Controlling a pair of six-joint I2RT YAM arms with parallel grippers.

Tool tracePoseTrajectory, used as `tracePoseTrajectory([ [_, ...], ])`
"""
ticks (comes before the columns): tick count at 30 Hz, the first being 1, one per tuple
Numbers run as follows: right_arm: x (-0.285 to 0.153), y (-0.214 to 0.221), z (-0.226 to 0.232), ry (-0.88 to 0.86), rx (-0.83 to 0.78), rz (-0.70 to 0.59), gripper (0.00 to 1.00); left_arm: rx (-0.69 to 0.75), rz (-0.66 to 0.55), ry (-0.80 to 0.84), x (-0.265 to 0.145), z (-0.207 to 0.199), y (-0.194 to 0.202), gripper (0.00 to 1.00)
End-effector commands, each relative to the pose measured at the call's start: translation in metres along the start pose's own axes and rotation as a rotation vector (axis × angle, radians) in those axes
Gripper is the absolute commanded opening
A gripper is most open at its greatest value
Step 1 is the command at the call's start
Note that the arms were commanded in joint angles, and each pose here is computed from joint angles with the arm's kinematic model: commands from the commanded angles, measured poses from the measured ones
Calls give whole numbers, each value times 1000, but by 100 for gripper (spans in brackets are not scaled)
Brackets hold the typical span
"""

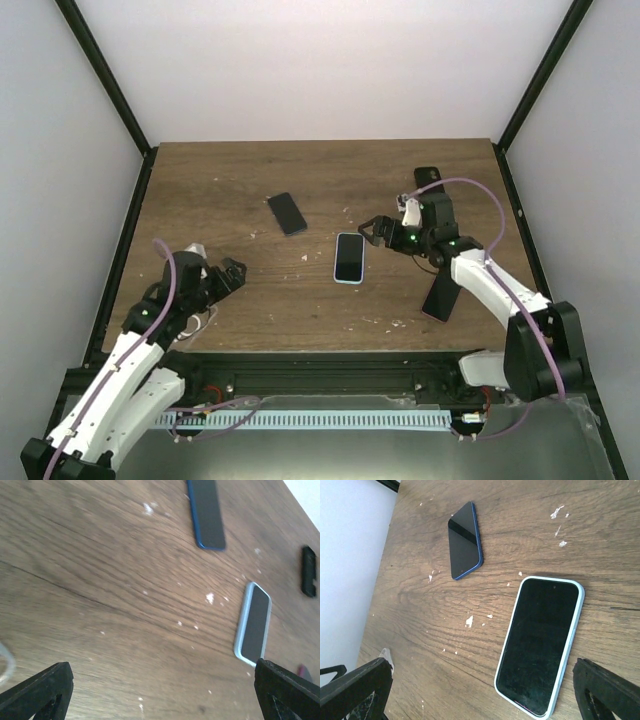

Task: Put the phone into the phone case

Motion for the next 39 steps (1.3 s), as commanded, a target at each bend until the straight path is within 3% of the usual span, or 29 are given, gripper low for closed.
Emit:
tracePoseTrajectory([
  [1,-17,-2,3,42,-68,-7,100,-97,-132,-152,4,31,-22,100],
  [4,-24,-3,-3,94,-114,-37,100,-141,-145,-232,14,49,-25,98],
  [10,-29,2,1,73,-157,-49,100,-157,-196,-376,25,77,-34,79],
  [22,-24,10,14,-36,-148,-27,100,-267,-87,-539,38,116,-2,78],
  [39,-31,3,21,-42,-164,-59,100,-306,87,-418,59,101,28,76],
])
Point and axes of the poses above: each gripper's point midway between its finger pads, its own x axis out along the fingers, its own z axis along the line the jaws close on, y = z × x, the point moved 1 cm from there along -x, back along the fingers, and after that the axes turned 10 degrees about -x, right-handed, at the moved point
